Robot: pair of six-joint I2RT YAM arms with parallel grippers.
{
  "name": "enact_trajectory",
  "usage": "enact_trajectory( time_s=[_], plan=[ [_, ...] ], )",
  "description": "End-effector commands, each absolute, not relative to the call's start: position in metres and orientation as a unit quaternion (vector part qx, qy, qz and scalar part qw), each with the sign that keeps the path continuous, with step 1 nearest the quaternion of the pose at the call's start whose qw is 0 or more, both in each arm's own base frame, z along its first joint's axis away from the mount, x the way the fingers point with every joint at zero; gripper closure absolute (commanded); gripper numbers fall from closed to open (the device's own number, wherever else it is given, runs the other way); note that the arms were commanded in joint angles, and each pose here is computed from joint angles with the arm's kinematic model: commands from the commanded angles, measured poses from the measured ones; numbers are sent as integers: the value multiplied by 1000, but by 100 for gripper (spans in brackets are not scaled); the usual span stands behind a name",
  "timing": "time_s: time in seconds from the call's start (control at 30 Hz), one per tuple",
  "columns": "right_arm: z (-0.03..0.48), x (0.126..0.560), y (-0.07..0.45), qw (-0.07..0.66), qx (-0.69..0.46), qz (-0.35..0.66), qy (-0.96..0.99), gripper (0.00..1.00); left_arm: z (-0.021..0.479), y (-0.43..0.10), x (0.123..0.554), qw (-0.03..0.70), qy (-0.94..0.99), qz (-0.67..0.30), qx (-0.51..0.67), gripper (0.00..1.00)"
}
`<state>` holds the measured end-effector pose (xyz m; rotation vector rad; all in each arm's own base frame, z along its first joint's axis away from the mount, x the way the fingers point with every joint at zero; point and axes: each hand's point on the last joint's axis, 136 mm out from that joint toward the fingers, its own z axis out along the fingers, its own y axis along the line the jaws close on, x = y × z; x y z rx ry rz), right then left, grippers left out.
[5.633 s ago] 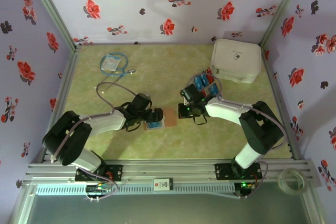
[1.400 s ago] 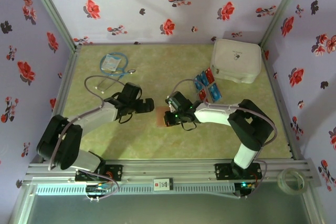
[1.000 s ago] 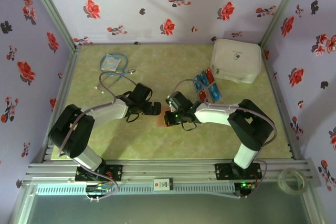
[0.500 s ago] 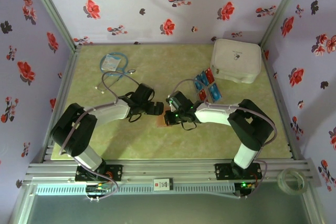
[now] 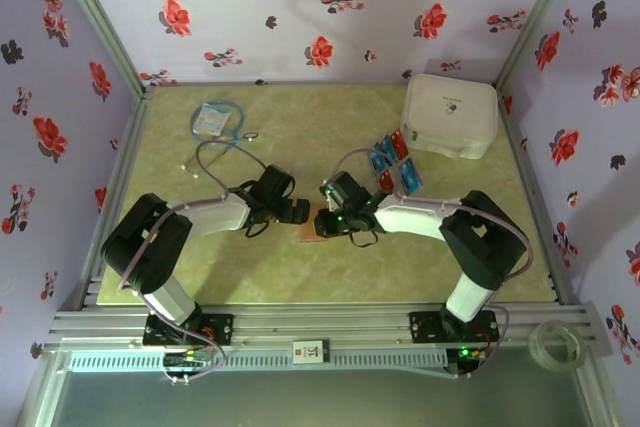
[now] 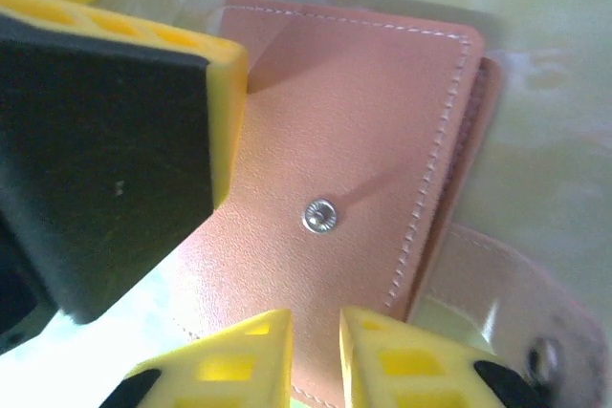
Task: Put the credit cards into the card holder
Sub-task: Close the card holder at the center of the table, then close the button on the card holder.
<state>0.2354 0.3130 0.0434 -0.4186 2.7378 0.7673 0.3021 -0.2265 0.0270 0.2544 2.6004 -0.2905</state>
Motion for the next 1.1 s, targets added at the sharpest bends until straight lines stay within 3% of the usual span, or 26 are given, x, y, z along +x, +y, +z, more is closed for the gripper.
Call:
enact_trajectory(
  time_s=[0.0, 0.23, 0.33, 0.37, 0.4, 0.73, 1.07],
  plan=[
    [79, 243, 305, 160, -153, 256, 941, 71, 16, -215, 298, 249, 961, -80, 92, 0],
    [105, 254, 275, 195, -146, 212, 946, 41, 12, -211, 297, 251, 961, -75, 87, 0],
    [113, 261, 264, 217, -137, 191, 948, 19, 11, -210, 297, 252, 961, -71, 85, 0],
    [114, 264, 258, 227, -129, 177, 949, 2, 11, -208, 297, 253, 961, -68, 85, 0],
    [116, 267, 253, 236, -122, 167, 949, 1, 11, -208, 297, 253, 961, -66, 85, 0],
    [118, 275, 245, 250, -96, 157, 951, 2, 8, -200, 295, 259, 961, -53, 80, 0],
    [88, 271, 253, 194, -109, 143, 964, 37, 3, -197, 292, 259, 961, -48, 81, 0]
  ],
)
